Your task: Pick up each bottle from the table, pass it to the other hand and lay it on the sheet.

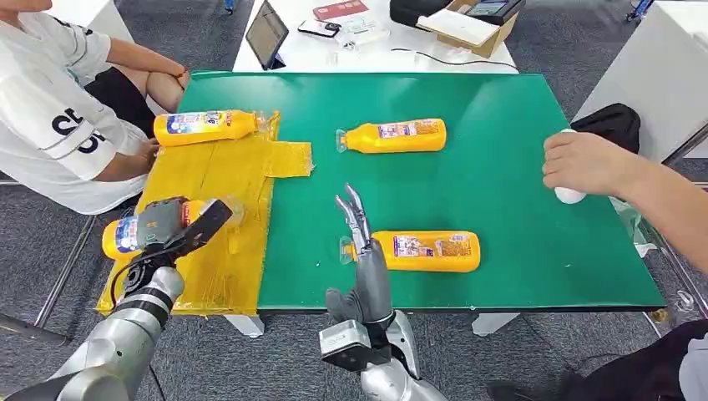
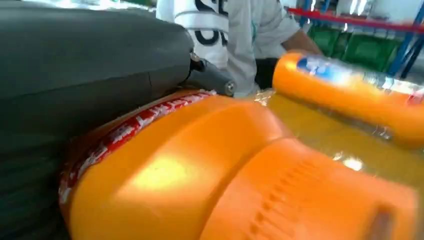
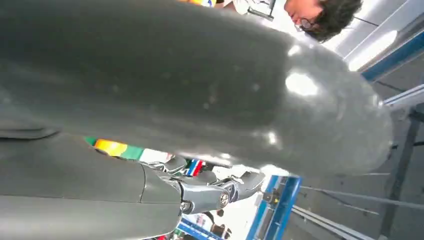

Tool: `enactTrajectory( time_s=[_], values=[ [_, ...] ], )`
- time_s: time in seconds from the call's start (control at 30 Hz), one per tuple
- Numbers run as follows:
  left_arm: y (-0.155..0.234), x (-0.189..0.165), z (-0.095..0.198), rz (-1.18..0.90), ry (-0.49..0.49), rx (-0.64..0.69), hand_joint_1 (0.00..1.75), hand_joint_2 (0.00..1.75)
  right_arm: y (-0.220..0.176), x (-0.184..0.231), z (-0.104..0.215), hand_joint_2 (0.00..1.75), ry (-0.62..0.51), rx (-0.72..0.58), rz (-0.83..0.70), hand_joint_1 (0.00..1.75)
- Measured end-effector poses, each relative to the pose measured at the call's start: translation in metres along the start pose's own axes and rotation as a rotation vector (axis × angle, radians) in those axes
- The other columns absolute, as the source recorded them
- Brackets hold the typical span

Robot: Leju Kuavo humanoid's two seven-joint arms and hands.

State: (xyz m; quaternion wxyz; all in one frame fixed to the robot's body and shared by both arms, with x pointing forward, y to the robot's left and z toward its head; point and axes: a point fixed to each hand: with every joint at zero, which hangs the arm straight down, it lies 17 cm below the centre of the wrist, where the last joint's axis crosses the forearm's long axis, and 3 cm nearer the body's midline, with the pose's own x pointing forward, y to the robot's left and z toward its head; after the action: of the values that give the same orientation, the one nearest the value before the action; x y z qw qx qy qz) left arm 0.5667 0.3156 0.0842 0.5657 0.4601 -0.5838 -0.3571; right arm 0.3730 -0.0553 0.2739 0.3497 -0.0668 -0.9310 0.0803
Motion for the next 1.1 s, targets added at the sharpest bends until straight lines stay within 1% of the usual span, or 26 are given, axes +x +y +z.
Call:
enactTrajectory(
  time_s=[0.3, 0.43, 0.47, 0.5, 0.53, 0.63, 0.67, 0.8, 1.07, 1.1],
  values=[
    [-0.033, -0.004, 0.006, -0.063, -0.008, -0.176, 1.75, 1.75, 0.004, -0.002, 0.001, 0.00, 0.008, 0.025, -0.012, 0.00],
    [-0.036, -0.005, 0.008, -0.077, -0.011, -0.191, 1.75, 1.75, 0.005, -0.003, 0.002, 0.00, 0.015, 0.032, -0.014, 0.00],
    [-0.037, -0.004, 0.008, -0.079, -0.011, -0.192, 1.36, 1.75, 0.005, -0.003, 0.003, 0.00, 0.016, 0.034, -0.015, 0.00],
    [-0.038, -0.004, 0.008, -0.078, -0.013, -0.195, 0.19, 1.75, 0.006, -0.003, 0.004, 0.00, 0.018, 0.036, -0.016, 0.00],
    [-0.039, -0.004, 0.009, -0.076, -0.012, -0.198, 0.00, 1.75, 0.006, -0.004, 0.004, 0.00, 0.018, 0.037, -0.016, 0.00],
    [-0.044, -0.005, 0.011, -0.045, -0.001, -0.219, 0.00, 1.75, 0.007, -0.004, 0.004, 0.00, 0.021, 0.041, -0.018, 0.00],
    [-0.046, -0.005, 0.012, -0.034, 0.004, -0.231, 0.00, 0.00, 0.007, -0.004, 0.005, 0.00, 0.024, 0.044, -0.019, 0.00],
    [-0.056, -0.004, 0.014, -0.001, 0.018, -0.316, 0.00, 0.00, 0.009, -0.006, 0.008, 0.00, 0.032, 0.053, -0.017, 0.00],
    [-0.058, -0.001, 0.013, 0.018, 0.015, -0.333, 0.00, 0.00, 0.011, -0.007, 0.009, 0.00, 0.038, 0.061, -0.019, 0.00],
    [-0.058, -0.001, 0.013, 0.026, 0.015, -0.332, 0.00, 1.75, 0.011, -0.007, 0.009, 0.00, 0.038, 0.062, -0.018, 0.00]
  ],
)
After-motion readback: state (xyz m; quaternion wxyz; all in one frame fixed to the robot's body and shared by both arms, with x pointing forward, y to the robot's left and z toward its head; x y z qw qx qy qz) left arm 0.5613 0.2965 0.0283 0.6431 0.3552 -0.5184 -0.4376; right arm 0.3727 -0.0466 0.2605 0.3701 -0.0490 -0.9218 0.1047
